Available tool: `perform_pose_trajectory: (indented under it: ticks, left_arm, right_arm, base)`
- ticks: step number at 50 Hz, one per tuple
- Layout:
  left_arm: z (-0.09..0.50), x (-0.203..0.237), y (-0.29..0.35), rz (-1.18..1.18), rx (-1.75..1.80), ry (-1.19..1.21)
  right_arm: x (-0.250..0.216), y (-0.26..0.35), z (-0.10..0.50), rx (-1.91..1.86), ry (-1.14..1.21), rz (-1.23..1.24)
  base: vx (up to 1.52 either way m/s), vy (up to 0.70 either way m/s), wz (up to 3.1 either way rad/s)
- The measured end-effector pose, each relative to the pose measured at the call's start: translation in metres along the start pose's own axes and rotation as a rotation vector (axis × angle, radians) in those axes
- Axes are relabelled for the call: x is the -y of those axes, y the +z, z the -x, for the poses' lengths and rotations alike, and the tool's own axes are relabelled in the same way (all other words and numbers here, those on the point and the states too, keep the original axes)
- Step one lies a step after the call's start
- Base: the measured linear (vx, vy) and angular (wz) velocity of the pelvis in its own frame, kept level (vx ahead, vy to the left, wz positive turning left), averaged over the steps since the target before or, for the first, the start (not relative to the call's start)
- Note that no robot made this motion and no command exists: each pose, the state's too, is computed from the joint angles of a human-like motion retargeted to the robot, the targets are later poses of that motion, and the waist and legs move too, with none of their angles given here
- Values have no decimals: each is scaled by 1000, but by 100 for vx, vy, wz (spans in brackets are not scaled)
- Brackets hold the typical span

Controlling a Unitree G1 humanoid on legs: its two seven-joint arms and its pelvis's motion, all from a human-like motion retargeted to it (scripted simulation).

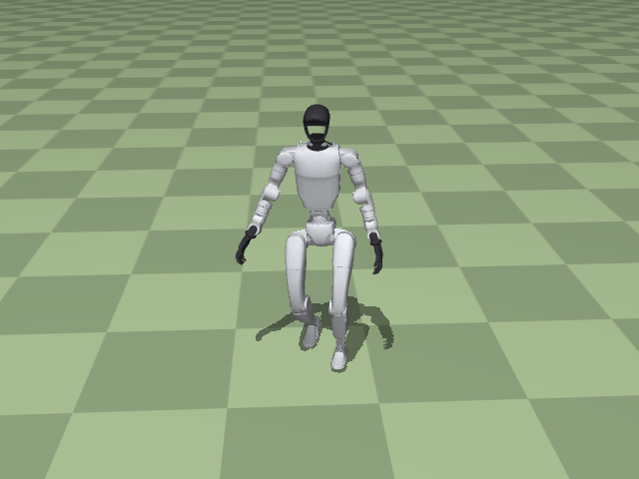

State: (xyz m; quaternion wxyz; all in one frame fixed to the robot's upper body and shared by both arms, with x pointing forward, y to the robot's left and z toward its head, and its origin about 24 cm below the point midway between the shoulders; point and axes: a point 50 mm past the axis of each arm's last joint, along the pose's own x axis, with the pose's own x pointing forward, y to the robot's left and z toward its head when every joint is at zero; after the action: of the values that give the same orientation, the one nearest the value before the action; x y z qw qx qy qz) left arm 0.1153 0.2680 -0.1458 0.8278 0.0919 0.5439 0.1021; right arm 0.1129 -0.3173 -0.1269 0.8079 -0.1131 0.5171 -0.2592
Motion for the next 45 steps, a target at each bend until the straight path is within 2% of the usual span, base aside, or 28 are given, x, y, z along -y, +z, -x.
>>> perform_pose_trajectory:
  ticks: [5, 10, 15, 20, 27, 37, 45]
  left_arm:
    - [2, 5, -22, 28, -93, -2]
    - [-1, 1, -2, 3, -50, 15]
    - [-2, -1, 14, -39, 38, 21]
    - [2, 0, -4, -59, 22, 6]
    - [4, 6, -12, -118, 17, -11]
    - [11, 5, -55, -98, -126, -15]
    - [3, -16, -13, -69, -14, 57]
  right_arm:
    - [-28, 3, 4, -7, 113, -17]
    - [-48, -5, 8, -49, 184, 6]
    - [-39, -34, 10, -128, 166, 59]
    - [-23, -55, 12, -179, 94, 83]
    - [-20, -27, 6, -94, 10, 115]
    - [-69, -7, 14, -1, 216, 148]
    - [-66, -20, 15, -35, 238, 165]
  base:
    - [79, 12, -88]
    - [86, 7, -60]
    - [86, -10, -28]
    - [72, -17, -45]
    - [68, -8, -82]
    - [66, 10, -140]
    - [55, 15, -82]
